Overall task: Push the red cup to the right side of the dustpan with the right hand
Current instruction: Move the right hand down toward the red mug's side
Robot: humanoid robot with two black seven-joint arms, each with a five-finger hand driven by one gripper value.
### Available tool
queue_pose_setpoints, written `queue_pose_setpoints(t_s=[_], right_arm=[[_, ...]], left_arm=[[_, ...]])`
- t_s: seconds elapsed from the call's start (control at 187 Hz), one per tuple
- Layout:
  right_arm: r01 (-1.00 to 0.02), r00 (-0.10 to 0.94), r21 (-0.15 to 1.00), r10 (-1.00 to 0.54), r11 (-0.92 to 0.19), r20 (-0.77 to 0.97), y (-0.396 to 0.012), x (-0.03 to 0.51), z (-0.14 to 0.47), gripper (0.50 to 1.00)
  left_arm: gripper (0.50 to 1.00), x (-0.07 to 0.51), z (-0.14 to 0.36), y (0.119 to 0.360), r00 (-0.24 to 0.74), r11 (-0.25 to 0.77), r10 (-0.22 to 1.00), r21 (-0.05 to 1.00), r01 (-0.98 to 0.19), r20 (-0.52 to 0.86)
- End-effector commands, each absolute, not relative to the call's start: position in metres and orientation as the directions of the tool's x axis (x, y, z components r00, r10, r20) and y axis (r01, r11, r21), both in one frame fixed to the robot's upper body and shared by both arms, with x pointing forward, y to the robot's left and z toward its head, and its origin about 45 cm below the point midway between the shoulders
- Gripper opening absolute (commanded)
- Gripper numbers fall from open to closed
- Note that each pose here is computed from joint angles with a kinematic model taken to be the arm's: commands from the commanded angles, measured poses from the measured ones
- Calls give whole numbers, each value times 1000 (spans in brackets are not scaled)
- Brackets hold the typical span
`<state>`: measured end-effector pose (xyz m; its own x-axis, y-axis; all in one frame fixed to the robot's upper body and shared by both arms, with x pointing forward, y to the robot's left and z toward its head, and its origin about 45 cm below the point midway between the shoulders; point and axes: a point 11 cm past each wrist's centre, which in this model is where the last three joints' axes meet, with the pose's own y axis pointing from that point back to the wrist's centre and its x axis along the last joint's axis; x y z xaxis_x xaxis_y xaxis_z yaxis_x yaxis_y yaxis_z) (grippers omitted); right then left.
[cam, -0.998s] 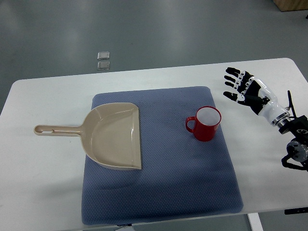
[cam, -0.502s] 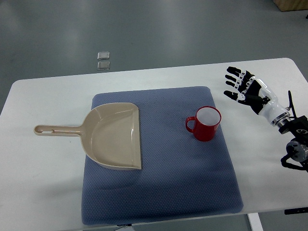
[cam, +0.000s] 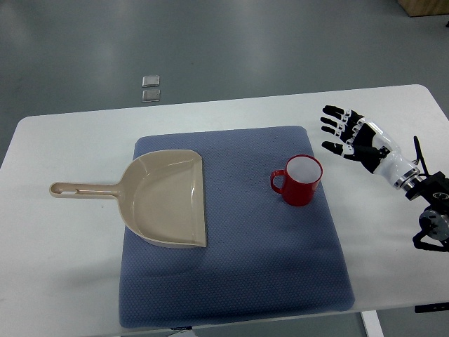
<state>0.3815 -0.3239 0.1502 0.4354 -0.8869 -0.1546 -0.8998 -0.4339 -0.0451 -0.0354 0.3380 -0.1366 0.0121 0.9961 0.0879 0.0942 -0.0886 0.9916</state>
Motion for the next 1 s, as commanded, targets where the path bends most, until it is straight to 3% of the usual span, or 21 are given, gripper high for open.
queue_pose_setpoints(t_s=[0.0, 0.272, 0.993], right_arm=[[-895, 444, -39, -883, -443, -152, -329, 379, 151, 911], [-875, 480, 17, -872, -484, -97, -339, 367, 145, 911], [-793, 604, 84, -797, -603, -13, -309, 350, 131, 909]], left_arm=[[1000, -35, -137, 338, 12, -89, 996, 992, 94, 88], [1000, -35, -137, 338, 12, -89, 996, 992, 94, 88], [1000, -35, -137, 338, 12, -89, 996, 992, 94, 88]])
